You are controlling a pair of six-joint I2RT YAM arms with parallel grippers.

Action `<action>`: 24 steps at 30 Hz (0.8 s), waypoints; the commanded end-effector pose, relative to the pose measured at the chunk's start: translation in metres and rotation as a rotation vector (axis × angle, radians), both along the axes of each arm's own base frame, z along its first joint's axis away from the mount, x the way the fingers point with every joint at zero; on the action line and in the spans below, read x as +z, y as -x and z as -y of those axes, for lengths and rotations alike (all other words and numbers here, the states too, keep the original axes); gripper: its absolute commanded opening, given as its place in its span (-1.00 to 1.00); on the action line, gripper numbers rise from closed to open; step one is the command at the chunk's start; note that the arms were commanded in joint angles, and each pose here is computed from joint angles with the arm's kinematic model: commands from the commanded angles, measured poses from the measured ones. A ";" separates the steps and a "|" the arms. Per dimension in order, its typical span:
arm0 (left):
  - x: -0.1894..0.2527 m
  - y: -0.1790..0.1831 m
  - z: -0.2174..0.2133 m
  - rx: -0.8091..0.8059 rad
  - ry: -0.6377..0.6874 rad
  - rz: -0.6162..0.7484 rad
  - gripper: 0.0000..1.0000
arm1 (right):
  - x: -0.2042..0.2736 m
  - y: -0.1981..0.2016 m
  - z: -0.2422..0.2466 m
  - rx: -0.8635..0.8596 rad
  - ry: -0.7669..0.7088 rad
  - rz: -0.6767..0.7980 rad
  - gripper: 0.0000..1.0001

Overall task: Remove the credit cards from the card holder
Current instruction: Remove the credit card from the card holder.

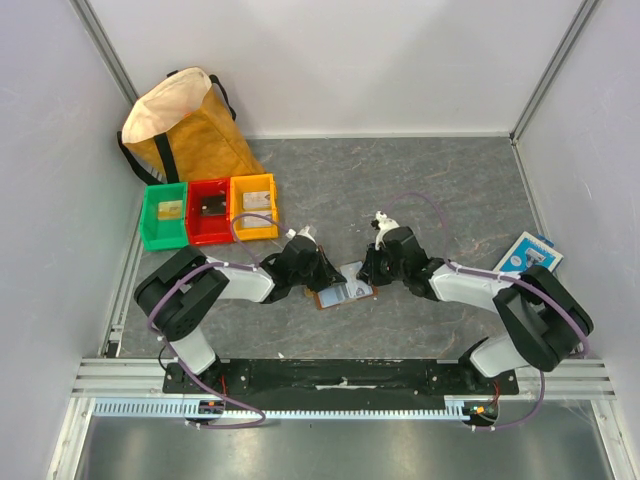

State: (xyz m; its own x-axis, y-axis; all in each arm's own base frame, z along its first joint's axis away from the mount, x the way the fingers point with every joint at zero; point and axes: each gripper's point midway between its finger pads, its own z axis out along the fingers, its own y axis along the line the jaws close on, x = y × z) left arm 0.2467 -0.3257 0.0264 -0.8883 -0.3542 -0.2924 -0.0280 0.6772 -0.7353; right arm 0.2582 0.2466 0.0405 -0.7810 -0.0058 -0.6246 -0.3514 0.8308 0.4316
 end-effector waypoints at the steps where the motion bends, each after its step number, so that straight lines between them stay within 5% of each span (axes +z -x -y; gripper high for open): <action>1: 0.007 0.007 0.002 -0.022 0.017 -0.002 -0.96 | -0.006 -0.004 -0.001 -0.009 -0.055 -0.051 -0.66; 11: 0.008 0.009 -0.006 -0.021 0.015 -0.007 -0.96 | -0.043 0.015 0.024 -0.070 -0.056 -0.205 -0.70; 24: 0.003 0.019 -0.021 0.003 -0.018 -0.035 -0.97 | -0.051 0.021 0.024 -0.059 -0.069 -0.237 -0.74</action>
